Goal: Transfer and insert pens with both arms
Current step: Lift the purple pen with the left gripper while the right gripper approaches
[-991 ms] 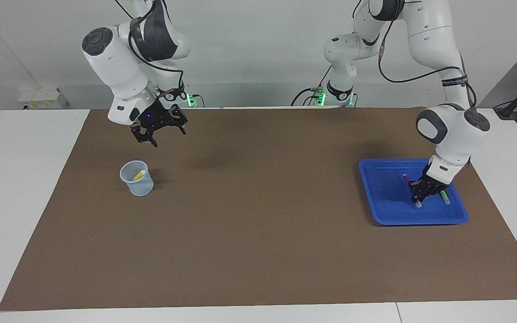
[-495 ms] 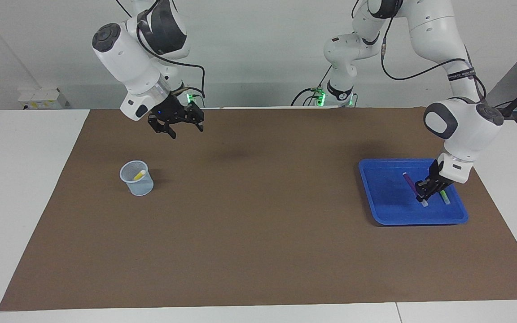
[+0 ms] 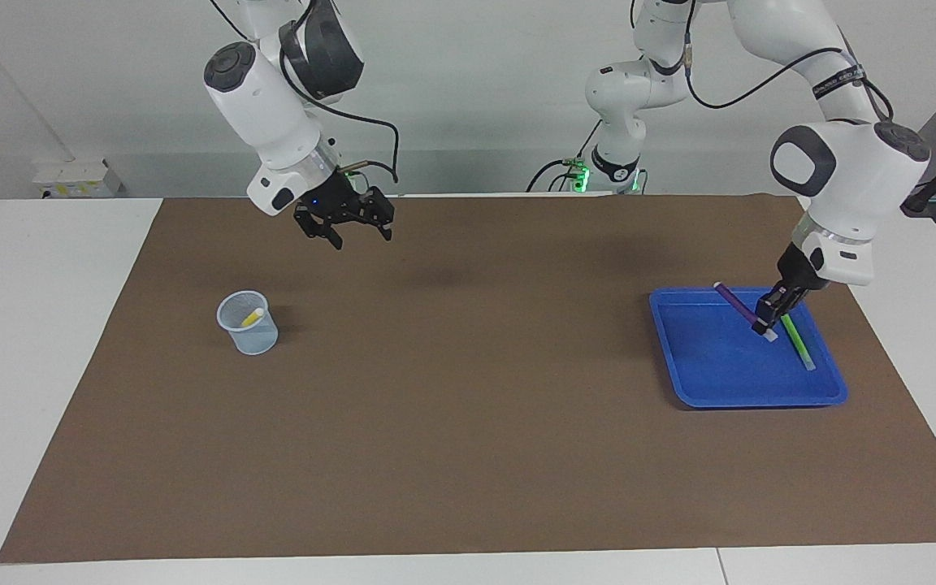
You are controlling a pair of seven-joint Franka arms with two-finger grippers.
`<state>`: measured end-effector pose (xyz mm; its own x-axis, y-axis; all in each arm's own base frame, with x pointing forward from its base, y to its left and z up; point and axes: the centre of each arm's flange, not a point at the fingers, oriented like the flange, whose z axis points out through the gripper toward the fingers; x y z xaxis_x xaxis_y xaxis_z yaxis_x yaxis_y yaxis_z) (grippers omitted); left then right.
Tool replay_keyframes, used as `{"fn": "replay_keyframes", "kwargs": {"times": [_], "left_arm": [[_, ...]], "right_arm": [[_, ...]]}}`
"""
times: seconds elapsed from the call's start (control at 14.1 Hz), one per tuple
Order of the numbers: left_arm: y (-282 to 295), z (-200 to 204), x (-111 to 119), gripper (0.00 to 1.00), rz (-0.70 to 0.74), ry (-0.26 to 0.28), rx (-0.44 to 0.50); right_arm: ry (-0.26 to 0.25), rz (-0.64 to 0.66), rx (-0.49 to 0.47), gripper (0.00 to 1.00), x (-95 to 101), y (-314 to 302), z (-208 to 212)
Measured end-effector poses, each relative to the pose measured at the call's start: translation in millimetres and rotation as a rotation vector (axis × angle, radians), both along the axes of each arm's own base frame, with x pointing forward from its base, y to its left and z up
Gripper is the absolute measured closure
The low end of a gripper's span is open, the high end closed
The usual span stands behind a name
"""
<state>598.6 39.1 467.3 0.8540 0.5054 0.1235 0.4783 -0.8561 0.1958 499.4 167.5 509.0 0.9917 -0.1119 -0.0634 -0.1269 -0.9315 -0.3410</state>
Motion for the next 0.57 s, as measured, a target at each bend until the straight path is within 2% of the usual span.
{"fn": "replay_keyframes", "kwargs": {"times": [0.21,0.57], "left_arm": [[-26,32,-12,0.83,0.130,-0.001,-0.038],[-61,85,-42,0.83,0.308,0.016,-0.096]], "right_arm": [[0.013,-0.076,0.069,0.00,2.3,3,3],[0.020,-0.137,0.085,0.00,3.3,6,4]]}}
